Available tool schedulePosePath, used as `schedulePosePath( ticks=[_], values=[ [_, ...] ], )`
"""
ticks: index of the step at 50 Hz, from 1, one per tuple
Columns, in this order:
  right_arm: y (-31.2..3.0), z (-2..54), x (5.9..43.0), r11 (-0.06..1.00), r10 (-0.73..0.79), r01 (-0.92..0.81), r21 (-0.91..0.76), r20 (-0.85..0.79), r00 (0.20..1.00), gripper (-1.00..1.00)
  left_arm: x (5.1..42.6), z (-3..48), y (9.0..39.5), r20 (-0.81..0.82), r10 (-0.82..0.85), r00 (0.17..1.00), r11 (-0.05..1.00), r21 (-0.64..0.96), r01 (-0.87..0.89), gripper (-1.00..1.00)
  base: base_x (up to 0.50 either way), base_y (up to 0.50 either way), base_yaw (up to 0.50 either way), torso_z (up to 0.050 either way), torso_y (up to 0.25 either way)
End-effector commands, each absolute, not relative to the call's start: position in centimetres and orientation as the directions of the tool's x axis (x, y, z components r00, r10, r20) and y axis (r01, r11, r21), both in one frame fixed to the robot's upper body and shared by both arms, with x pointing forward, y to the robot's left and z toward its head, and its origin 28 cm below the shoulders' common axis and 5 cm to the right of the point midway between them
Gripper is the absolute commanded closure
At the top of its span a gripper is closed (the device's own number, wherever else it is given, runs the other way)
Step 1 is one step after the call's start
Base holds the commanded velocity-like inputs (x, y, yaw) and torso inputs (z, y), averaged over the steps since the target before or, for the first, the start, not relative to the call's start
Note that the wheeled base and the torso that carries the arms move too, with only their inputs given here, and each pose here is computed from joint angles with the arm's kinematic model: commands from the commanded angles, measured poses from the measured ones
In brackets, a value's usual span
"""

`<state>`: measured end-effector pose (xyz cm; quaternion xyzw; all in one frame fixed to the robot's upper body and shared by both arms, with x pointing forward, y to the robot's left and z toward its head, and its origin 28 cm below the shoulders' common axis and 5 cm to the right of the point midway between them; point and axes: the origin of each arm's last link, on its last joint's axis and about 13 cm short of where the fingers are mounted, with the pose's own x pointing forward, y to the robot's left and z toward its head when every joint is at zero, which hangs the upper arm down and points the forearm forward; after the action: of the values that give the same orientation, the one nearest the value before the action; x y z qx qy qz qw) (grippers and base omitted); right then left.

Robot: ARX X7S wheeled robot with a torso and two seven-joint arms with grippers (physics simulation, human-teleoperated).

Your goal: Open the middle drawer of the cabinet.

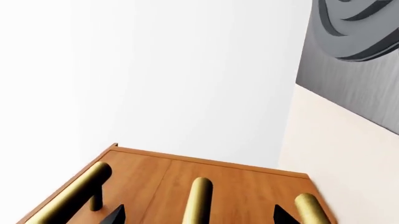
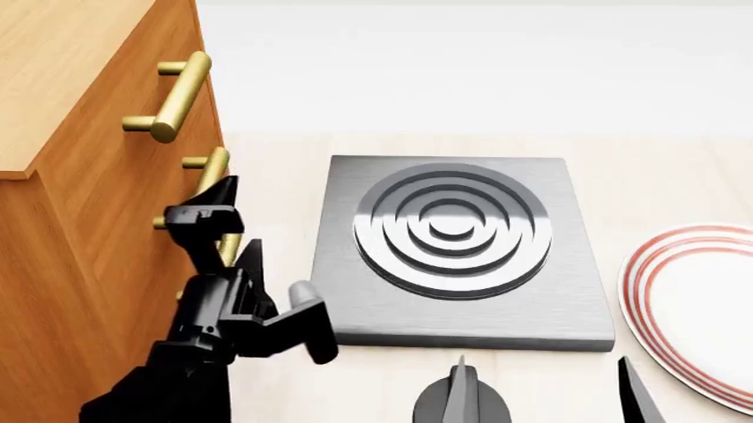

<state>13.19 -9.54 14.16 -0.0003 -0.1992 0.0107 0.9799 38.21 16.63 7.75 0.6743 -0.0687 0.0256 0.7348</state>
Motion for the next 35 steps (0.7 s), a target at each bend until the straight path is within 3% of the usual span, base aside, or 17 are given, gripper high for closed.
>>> schedulePosePath(
  ticks=[1,35],
  values=[
    [-9.5,14.1,13.2,1.000,0.023,-0.023,-0.005,0.389,0.921,-1.00,38.4,7.7,17.3,0.138,-0.031,0.990,0.079,0.988,-0.135,-1.00,0.00,0.00,0.00,0.000,0.000],
    [-9.4,14.0,13.3,1.000,0.030,-0.028,-0.010,0.384,0.923,-1.00,38.4,7.2,19.3,0.142,0.039,0.989,0.032,0.989,-0.144,-1.00,0.00,0.00,0.00,0.000,0.000]
  ],
)
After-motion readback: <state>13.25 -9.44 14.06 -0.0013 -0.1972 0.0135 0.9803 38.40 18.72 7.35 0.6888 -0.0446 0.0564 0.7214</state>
